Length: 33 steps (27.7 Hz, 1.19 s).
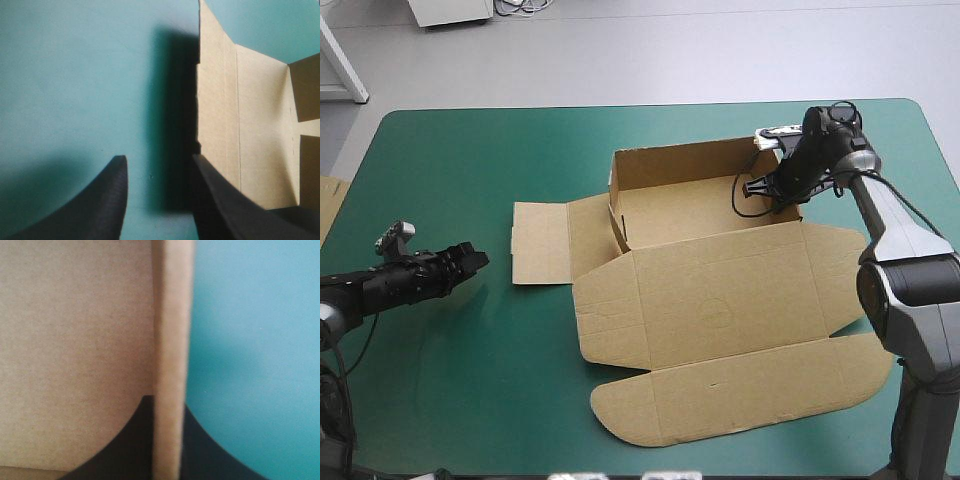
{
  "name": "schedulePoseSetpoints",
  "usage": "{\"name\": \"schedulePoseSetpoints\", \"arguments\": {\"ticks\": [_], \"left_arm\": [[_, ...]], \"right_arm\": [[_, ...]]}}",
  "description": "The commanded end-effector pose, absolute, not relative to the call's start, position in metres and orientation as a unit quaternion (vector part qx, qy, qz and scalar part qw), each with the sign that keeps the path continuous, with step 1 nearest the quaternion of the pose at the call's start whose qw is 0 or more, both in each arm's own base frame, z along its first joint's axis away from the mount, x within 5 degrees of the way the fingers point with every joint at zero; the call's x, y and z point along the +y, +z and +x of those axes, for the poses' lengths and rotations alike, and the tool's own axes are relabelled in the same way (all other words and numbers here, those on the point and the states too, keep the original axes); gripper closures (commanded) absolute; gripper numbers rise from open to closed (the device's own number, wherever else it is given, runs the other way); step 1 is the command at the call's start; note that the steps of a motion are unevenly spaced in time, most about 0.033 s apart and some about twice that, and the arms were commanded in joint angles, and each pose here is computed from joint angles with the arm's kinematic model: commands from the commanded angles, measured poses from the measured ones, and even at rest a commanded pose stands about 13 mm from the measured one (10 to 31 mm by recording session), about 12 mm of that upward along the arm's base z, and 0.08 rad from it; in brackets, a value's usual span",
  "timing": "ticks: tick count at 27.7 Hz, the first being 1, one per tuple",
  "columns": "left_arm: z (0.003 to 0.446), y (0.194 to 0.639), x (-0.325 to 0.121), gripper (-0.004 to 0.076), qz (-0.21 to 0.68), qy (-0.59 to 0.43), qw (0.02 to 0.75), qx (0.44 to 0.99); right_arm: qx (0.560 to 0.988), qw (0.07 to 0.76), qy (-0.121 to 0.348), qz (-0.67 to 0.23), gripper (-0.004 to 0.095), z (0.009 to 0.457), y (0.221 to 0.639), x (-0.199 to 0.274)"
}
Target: Fold the box
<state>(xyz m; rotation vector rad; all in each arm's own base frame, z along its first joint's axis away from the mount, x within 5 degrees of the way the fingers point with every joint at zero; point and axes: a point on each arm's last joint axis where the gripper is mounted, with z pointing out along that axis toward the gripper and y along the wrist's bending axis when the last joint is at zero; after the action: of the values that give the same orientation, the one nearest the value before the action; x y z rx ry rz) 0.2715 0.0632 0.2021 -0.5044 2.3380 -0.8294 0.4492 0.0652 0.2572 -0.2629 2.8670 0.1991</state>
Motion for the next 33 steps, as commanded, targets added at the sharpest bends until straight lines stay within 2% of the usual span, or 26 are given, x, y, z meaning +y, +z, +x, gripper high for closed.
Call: {"name": "schedulePoseSetpoints", "arguments": {"ticks": [1, 7, 15, 20, 27, 33], "left_arm": [[0.275, 0.22, 0.061, 0.0431, -0.177, -0.335, 0.334, 0.863], [0.277, 0.227, 0.075, 0.043, -0.19, -0.333, 0.361, 0.85], [0.281, 0.265, 0.109, 0.043, -0.184, -0.351, 0.43, 0.811], [0.283, 0.267, 0.109, 0.043, -0.168, -0.342, 0.448, 0.809], [0.287, 0.27, 0.106, 0.043, -0.158, -0.361, 0.465, 0.793], [0.302, 0.252, 0.087, 0.0431, -0.118, -0.44, 0.434, 0.777]], "right_arm": [[0.969, 0.202, 0.107, -0.095, 0.0907, 0.444, 0.302, 0.068], [0.959, 0.239, 0.12, -0.098, 0.0907, 0.443, 0.321, 0.068], [0.927, 0.332, 0.142, -0.102, 0.0907, 0.422, 0.394, 0.054], [0.917, 0.355, 0.144, -0.115, 0.0907, 0.406, 0.425, 0.054], [0.898, 0.383, 0.174, -0.131, 0.0907, 0.385, 0.455, 0.059], [0.892, 0.389, 0.189, -0.134, 0.0907, 0.379, 0.462, 0.061]]}}
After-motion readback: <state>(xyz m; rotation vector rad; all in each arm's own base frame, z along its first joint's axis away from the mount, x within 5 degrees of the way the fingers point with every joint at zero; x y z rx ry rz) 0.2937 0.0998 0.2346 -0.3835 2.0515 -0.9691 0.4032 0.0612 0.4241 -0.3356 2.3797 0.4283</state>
